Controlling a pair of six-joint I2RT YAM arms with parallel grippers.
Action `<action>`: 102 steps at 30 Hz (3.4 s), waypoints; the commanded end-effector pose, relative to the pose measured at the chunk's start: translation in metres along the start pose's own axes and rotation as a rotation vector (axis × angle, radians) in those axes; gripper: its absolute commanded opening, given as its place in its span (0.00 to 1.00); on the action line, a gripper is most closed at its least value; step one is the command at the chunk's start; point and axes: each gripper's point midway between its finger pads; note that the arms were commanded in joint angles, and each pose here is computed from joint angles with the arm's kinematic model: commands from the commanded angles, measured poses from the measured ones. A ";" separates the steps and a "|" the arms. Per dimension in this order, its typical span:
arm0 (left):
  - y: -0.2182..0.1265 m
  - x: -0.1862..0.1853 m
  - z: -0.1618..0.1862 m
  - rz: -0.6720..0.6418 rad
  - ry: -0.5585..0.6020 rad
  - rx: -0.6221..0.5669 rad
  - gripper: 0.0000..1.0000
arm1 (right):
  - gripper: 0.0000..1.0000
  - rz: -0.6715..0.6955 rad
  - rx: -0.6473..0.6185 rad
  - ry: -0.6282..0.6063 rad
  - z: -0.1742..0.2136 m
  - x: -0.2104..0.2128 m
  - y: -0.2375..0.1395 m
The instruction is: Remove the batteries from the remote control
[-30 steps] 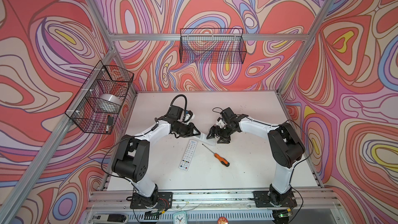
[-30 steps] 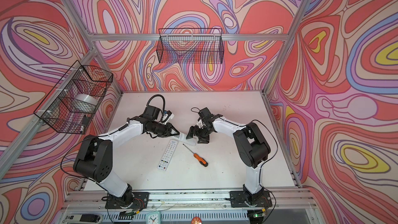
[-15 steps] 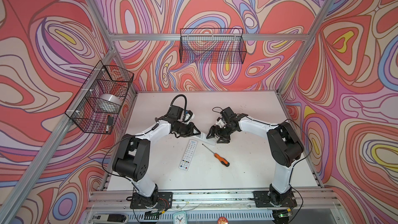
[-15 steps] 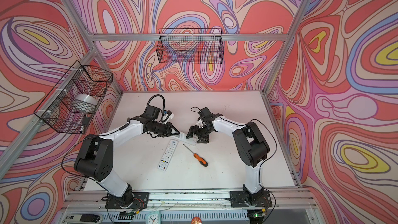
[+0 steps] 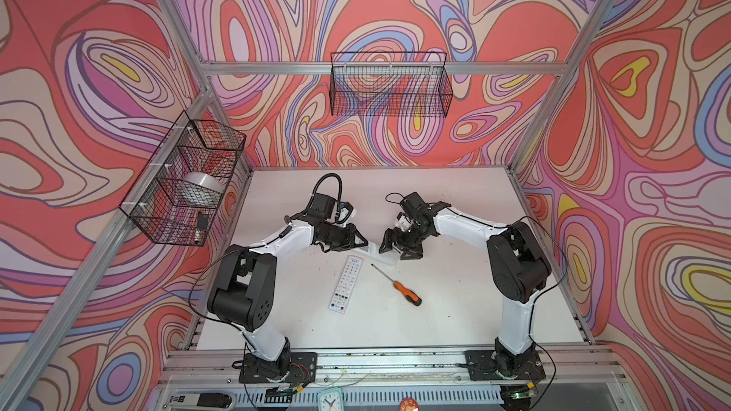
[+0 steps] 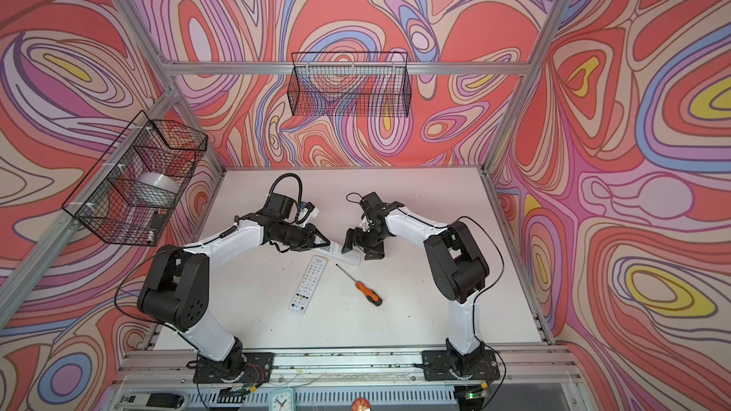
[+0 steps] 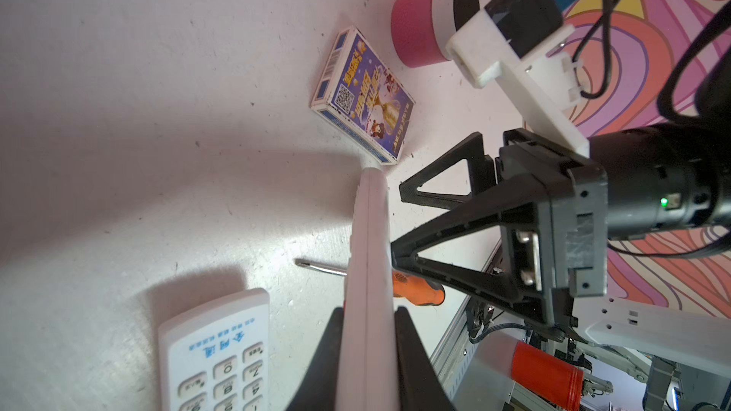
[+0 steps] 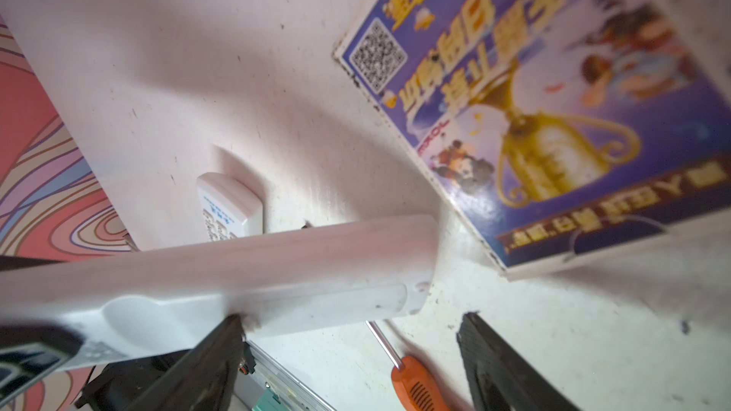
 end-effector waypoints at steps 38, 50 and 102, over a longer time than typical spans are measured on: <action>-0.001 0.020 0.007 -0.133 -0.005 -0.038 0.00 | 0.92 -0.144 -0.108 0.031 -0.010 0.023 -0.002; -0.001 0.019 0.006 -0.131 -0.009 -0.037 0.00 | 0.87 -0.058 -0.078 0.081 0.000 -0.005 0.011; 0.007 0.018 0.005 -0.093 -0.058 -0.029 0.00 | 0.75 -0.148 -0.088 0.062 0.012 -0.002 0.020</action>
Point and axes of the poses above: each gripper's point midway between its finger pads, its own y axis out along the fingers, its own x axis along the line the jaws close on, z = x × y, and after that the axes turned 10 degrees about -y, right-handed
